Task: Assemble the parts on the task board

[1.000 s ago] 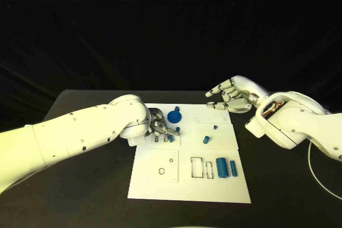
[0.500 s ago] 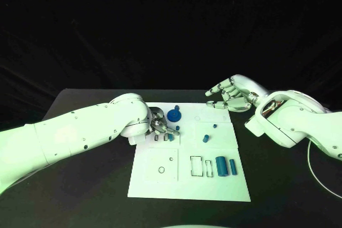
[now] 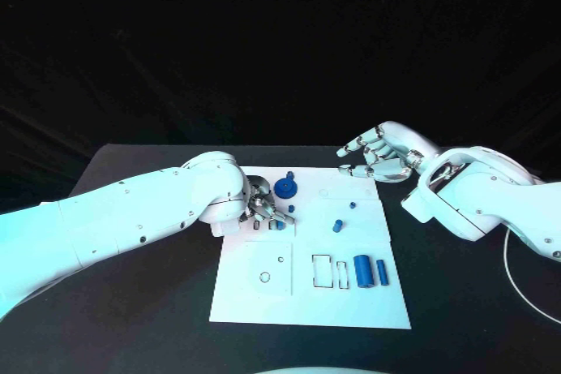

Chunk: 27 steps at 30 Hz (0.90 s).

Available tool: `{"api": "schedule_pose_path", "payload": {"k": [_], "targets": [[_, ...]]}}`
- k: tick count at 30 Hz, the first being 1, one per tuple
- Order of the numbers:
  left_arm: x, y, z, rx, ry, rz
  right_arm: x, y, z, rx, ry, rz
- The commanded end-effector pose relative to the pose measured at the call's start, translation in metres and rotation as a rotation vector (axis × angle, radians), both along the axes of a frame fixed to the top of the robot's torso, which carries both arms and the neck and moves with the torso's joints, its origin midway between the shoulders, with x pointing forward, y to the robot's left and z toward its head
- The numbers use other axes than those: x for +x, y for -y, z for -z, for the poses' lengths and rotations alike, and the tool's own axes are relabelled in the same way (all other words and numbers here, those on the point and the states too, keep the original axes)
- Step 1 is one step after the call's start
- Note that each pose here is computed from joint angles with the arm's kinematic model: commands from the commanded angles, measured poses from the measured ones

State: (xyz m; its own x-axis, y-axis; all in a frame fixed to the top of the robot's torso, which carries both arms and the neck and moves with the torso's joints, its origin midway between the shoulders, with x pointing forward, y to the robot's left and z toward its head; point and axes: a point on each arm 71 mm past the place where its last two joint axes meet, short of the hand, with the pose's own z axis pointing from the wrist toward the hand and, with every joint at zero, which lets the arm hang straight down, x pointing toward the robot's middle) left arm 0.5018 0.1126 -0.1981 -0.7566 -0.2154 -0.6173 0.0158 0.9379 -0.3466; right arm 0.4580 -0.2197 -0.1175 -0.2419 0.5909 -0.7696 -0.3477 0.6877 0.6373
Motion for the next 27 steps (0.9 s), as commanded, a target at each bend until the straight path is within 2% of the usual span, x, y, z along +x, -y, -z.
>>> {"api": "schedule_pose_path", "payload": {"k": [1,12,27], "targets": [[-0.0011,0.0014,0.0008,0.023,-0.02,0.023,-0.0004,-0.0011,0.0005,-0.015,0.004,-0.004],[0.0006,0.0026,0.0012,0.031,-0.015,0.023,-0.0008,-0.0017,0.0004,-0.016,0.004,-0.007],[0.0018,0.0019,-0.0007,-0.008,0.006,-0.013,-0.0002,-0.0033,0.0017,-0.017,0.004,-0.016]]}}
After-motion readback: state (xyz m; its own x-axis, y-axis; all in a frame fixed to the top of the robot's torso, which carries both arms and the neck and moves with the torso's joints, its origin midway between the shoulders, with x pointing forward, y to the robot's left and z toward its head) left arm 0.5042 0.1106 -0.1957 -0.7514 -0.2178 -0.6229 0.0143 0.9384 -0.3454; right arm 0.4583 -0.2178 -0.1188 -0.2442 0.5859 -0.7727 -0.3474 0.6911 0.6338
